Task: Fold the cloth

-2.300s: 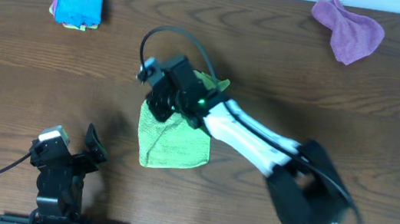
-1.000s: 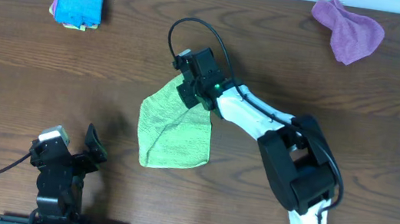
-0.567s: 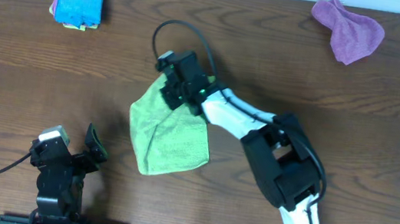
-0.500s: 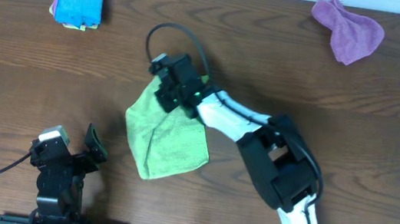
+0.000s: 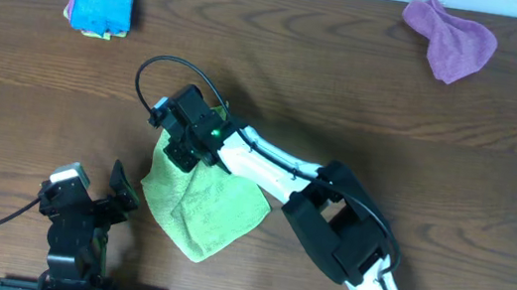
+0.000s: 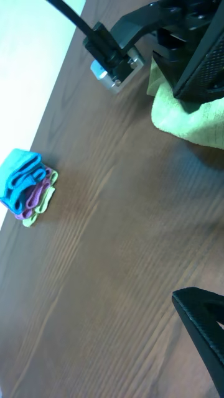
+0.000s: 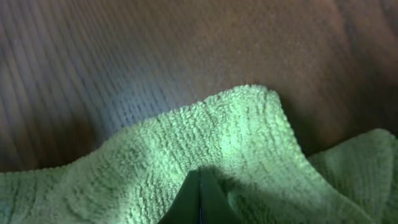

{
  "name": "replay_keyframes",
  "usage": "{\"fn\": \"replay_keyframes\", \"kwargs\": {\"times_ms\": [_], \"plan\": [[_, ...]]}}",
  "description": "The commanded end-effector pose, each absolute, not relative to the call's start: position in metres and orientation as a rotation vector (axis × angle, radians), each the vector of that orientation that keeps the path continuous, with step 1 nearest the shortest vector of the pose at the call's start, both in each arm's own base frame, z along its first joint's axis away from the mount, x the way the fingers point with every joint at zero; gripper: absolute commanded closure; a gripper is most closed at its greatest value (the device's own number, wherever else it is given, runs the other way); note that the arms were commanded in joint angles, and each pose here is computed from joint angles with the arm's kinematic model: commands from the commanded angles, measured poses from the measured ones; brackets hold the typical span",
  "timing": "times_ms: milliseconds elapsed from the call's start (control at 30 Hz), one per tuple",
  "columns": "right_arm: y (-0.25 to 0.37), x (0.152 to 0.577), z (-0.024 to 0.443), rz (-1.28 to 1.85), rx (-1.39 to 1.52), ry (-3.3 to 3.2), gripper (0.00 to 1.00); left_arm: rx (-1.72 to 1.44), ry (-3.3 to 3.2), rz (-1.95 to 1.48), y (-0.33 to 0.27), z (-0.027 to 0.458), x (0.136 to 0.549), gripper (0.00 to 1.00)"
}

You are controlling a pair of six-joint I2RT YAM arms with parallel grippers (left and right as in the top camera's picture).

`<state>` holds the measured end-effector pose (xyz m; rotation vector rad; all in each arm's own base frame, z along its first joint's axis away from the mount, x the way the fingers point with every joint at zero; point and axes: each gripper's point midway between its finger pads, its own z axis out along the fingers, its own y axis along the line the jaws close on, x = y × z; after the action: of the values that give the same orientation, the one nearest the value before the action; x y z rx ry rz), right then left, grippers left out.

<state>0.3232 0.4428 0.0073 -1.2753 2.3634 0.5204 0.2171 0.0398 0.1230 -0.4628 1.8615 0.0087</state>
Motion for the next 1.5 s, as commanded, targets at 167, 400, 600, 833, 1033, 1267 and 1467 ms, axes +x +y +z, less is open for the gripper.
{"fn": "replay_keyframes", "kwargs": {"times_ms": [167, 400, 600, 833, 1033, 1267, 1467], "plan": [[0.418, 0.383, 0.103, 0.314, -1.086, 2.254, 0.99, -0.466, 1.882, 0.019, 0.04, 0.113, 0.216, 0.04], [0.363, 0.399, 0.077, 0.21, -1.025, 2.43, 0.99, -0.466, 1.882, 0.019, 0.04, 0.113, 0.216, 0.04], [0.354, 0.392, 0.049, 0.267, -1.051, 2.52, 0.99, -0.466, 1.881, 0.019, 0.04, 0.113, 0.216, 0.05], [0.365, 0.377, 0.04, 0.323, -1.144, 2.517, 0.99, -0.467, 1.881, 0.019, 0.04, 0.113, 0.216, 0.05], [0.365, 0.358, 0.035, 0.38, -1.275, 2.522, 0.99, -0.467, 1.882, 0.019, 0.04, 0.113, 0.216, 0.05], [0.365, 0.347, 0.03, 0.396, -1.336, 2.526, 0.99, -0.466, 1.882, 0.019, 0.04, 0.113, 0.216, 0.05], [0.354, 0.335, 0.01, 0.38, -1.355, 2.576, 0.99, -0.466, 1.882, 0.019, 0.04, 0.113, 0.216, 0.05]]}}
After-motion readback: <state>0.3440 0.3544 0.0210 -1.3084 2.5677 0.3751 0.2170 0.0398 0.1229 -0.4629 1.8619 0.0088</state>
